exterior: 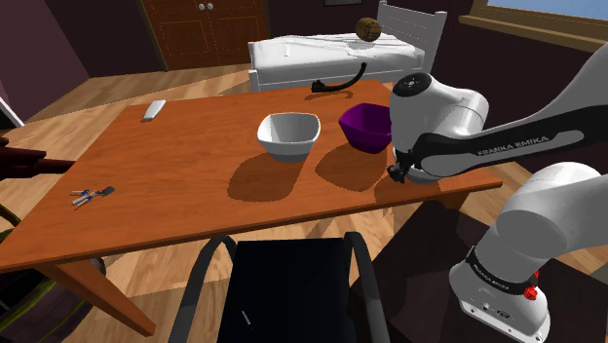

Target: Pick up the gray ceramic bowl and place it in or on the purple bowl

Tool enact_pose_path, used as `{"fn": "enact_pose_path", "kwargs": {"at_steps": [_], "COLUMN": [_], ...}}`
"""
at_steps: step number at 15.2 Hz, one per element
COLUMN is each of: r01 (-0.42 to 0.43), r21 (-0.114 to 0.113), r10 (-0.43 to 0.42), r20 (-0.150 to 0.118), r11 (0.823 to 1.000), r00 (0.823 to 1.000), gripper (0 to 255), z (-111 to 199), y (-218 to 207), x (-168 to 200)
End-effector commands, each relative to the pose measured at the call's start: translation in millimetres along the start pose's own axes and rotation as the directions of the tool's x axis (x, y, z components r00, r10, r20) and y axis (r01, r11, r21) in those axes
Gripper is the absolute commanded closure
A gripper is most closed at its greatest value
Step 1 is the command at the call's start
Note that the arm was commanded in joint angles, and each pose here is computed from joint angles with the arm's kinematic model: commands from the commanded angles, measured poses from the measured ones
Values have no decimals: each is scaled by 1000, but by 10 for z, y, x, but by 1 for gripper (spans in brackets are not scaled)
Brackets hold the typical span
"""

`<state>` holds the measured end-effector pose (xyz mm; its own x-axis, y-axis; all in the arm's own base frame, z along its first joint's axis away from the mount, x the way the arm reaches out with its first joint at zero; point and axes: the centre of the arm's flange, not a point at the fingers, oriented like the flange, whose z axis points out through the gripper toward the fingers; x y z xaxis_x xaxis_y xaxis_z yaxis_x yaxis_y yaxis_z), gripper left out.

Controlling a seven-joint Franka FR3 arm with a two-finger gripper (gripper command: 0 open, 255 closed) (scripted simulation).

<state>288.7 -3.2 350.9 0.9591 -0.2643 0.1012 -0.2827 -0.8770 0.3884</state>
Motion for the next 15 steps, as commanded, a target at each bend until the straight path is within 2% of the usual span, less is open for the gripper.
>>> {"fn": "enact_pose_path", "kwargs": {"at_steps": [1, 8, 9, 15], "r01": [-10, -9, -10, -10], "r21": [5, 5, 5, 5], "r10": [10, 9, 10, 10], "r20": [-62, -62, -62, -62], "r11": [1000, 1000, 1000, 1000], "r00": [998, 998, 998, 998], "gripper": [255, 255, 255, 255], "z": [-188, -285, -177, -467], "y": [37, 92, 40, 163], "x": [-9, 48, -20, 13]}}
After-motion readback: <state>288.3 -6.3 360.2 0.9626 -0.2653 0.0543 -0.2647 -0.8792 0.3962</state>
